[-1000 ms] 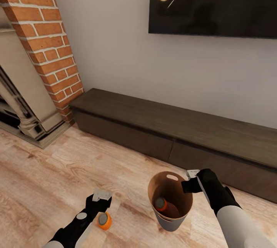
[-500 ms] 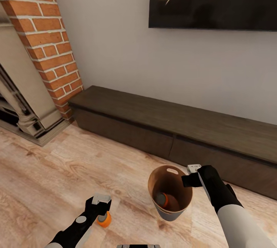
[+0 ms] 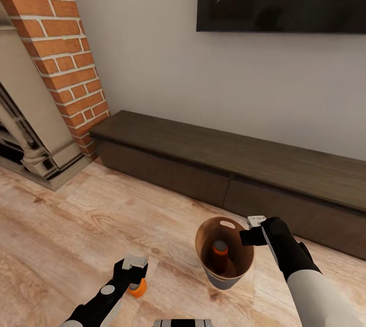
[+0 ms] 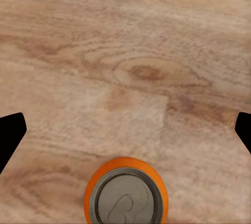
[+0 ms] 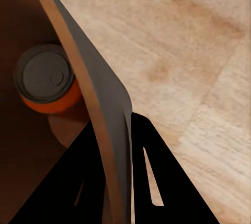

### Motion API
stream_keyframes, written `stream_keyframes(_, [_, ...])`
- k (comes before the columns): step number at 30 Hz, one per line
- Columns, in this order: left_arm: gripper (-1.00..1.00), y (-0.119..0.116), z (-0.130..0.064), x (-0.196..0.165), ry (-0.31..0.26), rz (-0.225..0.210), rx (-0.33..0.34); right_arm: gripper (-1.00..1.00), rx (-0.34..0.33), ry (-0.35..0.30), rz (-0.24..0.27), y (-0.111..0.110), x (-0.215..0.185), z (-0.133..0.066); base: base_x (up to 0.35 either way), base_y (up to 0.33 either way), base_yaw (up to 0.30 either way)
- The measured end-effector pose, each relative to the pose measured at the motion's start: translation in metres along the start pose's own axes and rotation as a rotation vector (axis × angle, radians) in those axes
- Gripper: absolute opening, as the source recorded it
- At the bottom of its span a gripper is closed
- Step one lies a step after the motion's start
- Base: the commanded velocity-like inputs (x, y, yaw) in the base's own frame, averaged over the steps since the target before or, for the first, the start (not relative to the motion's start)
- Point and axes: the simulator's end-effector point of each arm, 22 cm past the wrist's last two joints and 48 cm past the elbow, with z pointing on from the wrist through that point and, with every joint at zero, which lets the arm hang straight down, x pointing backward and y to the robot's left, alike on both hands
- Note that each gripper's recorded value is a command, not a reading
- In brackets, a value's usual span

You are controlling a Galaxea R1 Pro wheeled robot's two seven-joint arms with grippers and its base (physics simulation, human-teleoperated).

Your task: Put the three can of soda from the living room inside the tash can in the kitchen.

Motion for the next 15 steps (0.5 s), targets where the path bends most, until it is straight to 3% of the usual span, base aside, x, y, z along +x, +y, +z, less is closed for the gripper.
stream_keyframes(15, [1.00,-0.002,0.012,0.021,0.014,-0.002,0.006,-1.00,-0.006,0.002,-0.001,0.002,0.010,0.020,0.000,0.000,0.000])
